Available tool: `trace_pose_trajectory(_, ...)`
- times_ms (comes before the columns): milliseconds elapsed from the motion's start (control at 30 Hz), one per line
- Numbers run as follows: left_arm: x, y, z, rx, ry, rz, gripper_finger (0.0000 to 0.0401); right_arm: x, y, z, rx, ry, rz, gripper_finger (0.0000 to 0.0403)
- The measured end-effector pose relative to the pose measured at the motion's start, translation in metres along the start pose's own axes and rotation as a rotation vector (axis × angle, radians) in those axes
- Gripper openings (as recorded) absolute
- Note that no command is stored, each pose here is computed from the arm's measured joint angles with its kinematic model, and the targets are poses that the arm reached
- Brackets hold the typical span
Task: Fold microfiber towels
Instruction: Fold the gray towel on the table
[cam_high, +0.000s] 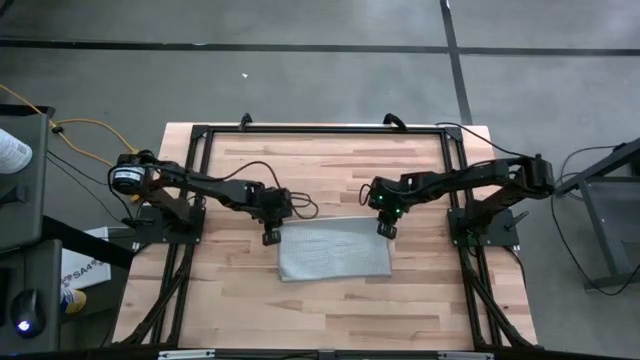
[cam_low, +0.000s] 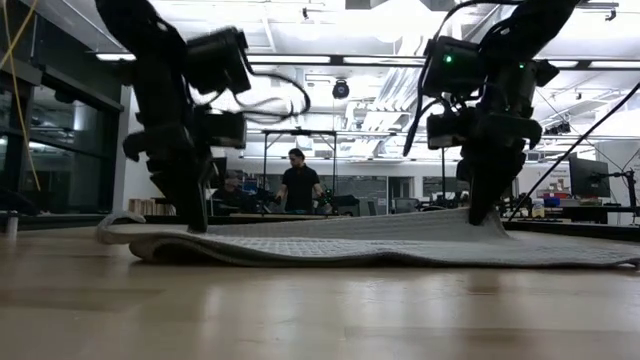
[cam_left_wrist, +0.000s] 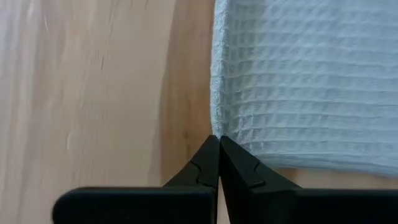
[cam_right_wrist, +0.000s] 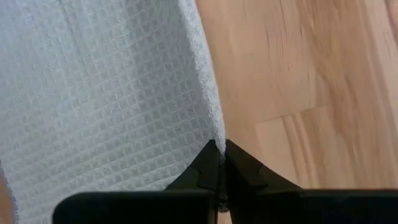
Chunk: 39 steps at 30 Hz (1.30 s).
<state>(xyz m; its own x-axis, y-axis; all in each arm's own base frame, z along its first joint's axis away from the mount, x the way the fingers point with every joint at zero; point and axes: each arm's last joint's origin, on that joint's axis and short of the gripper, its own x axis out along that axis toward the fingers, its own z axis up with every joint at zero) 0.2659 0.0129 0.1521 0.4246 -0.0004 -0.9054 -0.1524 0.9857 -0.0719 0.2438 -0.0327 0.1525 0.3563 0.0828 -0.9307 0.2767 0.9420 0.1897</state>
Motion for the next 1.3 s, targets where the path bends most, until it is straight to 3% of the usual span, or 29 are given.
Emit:
trace_pose_trajectory(433, -0.031, -0.040, 0.009, 0.057, -0.119, 0.012, 0.0000, 0.002, 0.018, -0.006, -0.021, 0.009, -0.061, 0.0004)
trace_pose_trajectory(1300, -0.038, -0.098, -0.010, 0.058, -0.155, -0.014, 0.0000, 0.004, 0.078, -0.032, -0.093, 0.001, -0.069, 0.0004)
